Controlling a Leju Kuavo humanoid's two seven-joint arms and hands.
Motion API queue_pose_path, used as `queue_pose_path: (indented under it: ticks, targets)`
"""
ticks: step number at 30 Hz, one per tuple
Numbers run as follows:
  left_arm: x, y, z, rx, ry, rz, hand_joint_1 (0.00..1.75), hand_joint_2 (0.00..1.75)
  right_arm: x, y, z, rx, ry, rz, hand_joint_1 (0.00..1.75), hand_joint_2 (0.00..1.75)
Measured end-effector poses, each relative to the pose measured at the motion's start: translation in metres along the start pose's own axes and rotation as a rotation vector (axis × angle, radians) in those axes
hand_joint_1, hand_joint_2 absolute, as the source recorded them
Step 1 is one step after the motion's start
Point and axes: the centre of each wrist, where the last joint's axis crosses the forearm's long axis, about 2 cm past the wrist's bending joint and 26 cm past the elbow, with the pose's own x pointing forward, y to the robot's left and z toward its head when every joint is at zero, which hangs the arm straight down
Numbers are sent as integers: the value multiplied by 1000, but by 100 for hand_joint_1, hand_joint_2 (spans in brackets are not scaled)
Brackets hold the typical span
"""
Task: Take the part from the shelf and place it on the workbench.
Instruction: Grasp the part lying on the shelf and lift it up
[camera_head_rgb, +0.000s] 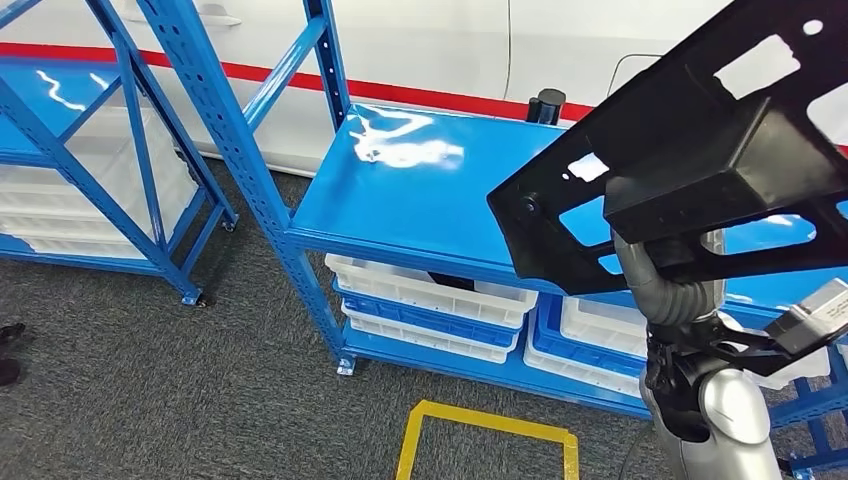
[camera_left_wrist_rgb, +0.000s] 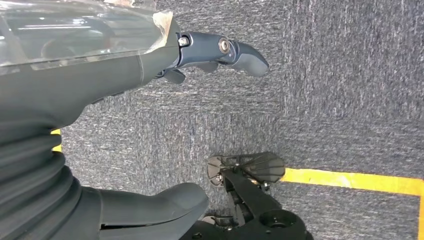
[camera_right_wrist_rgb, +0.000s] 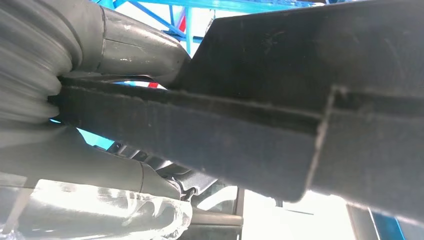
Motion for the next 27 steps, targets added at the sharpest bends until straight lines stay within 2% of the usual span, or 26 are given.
queue_pose_path:
  ticks: [27]
  targets:
    - [-1, -1, 0, 1, 4, -5, 0, 175, -2, 5, 13, 23, 19, 65, 175, 175]
